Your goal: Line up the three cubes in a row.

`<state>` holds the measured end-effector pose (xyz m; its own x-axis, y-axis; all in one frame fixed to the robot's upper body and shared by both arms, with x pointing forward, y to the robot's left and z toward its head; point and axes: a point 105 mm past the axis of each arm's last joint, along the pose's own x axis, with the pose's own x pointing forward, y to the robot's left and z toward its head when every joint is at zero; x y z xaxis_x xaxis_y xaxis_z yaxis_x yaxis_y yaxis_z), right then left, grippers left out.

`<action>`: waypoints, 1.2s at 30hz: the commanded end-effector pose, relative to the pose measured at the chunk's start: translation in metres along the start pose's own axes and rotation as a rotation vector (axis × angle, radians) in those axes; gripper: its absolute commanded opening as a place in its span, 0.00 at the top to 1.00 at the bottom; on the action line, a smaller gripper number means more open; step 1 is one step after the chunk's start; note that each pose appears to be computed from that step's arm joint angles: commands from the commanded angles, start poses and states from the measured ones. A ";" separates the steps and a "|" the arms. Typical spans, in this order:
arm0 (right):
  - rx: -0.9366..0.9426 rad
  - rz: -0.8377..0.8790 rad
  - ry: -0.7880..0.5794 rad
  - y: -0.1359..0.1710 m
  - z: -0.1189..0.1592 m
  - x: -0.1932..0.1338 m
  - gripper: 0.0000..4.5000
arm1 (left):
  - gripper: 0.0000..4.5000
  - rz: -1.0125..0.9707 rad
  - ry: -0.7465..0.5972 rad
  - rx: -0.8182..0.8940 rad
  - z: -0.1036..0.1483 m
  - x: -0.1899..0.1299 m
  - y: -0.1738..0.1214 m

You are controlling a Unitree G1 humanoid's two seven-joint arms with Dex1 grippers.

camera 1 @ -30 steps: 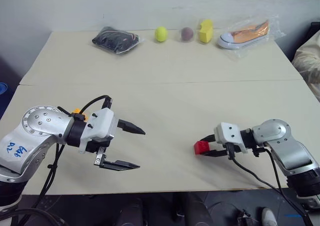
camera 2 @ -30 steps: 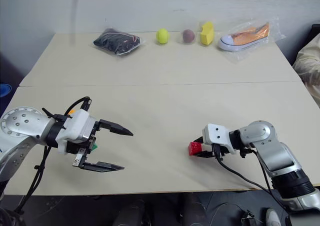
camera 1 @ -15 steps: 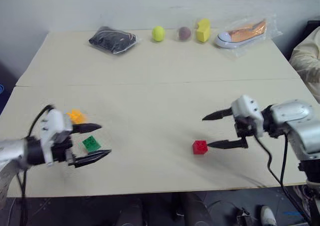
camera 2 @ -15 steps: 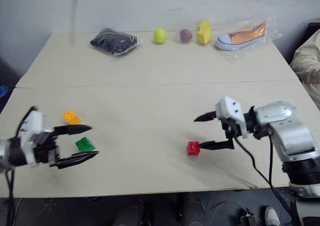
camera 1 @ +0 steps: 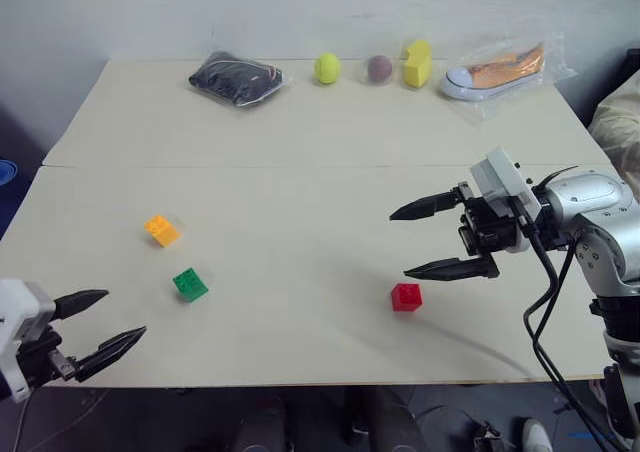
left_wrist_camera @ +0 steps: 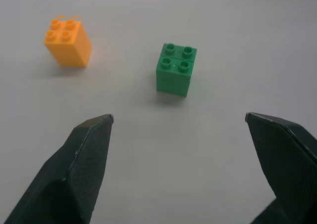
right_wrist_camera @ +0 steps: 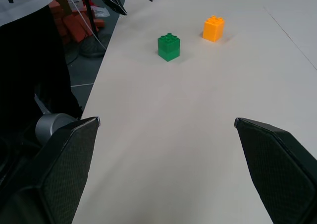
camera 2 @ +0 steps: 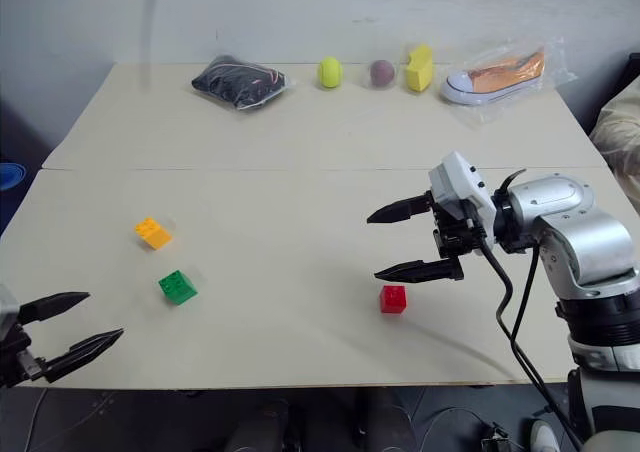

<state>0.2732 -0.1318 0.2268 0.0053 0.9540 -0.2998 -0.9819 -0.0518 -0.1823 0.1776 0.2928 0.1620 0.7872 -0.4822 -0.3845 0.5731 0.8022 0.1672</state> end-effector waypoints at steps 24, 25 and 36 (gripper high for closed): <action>-0.070 -0.125 -0.048 0.021 0.017 0.009 0.00 | 0.12 -0.199 0.108 0.133 -0.024 0.119 0.024; -0.068 -0.127 -0.048 0.021 0.017 0.008 0.00 | 0.18 -0.203 0.101 0.133 -0.023 0.120 0.024; -0.042 -0.135 0.018 0.022 0.008 -0.004 0.00 | 0.66 -0.478 -0.030 0.217 0.021 0.118 -0.033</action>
<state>0.2534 -0.1292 0.2232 0.1311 0.9487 -0.2878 -0.9721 0.0660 -0.2252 0.2616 0.2234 0.1117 0.4949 -0.7297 -0.4718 0.8593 0.4916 0.1410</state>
